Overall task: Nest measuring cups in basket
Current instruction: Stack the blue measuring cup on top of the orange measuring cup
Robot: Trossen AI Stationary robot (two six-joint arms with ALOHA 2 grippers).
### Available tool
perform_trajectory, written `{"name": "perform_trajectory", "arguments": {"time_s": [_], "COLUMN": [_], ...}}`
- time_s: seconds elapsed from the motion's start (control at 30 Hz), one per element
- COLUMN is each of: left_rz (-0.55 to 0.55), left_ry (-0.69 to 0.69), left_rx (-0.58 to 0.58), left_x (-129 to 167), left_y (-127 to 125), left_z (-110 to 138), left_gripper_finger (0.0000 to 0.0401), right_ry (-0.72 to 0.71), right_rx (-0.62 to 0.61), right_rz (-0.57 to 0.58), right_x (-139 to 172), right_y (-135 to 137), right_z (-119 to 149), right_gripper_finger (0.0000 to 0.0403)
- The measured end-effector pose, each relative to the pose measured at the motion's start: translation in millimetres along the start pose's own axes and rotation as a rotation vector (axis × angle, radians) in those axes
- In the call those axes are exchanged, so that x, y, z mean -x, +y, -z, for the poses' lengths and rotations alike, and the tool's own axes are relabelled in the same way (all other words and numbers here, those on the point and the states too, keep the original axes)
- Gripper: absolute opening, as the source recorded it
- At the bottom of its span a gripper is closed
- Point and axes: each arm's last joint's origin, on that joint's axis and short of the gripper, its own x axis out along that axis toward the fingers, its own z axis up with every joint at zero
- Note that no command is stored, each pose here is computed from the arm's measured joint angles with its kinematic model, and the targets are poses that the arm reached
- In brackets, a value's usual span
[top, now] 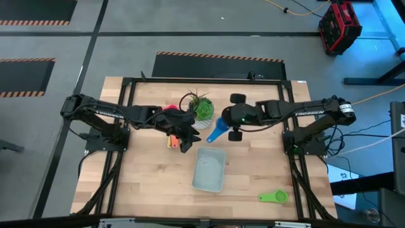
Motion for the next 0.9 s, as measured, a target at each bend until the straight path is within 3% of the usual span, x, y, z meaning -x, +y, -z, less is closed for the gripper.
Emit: {"name": "perform_trajectory", "arguments": {"time_s": [0.57, 0.9], "left_rz": [-0.001, 0.006], "left_ry": [-0.031, -0.031], "left_rx": [0.039, 0.039], "left_x": [0, 0], "left_y": [-4, -4], "left_z": [-1, -1], "left_gripper_finger": [0.0147, 0.0141], "right_ry": [-0.139, -0.139], "right_rx": [-0.041, -0.038], "right_rz": [0.014, 0.012], "right_x": [-4, -10], "right_y": [3, 5], "right_z": [-16, -17], "right_gripper_finger": [0.0037, 0.0037]}}
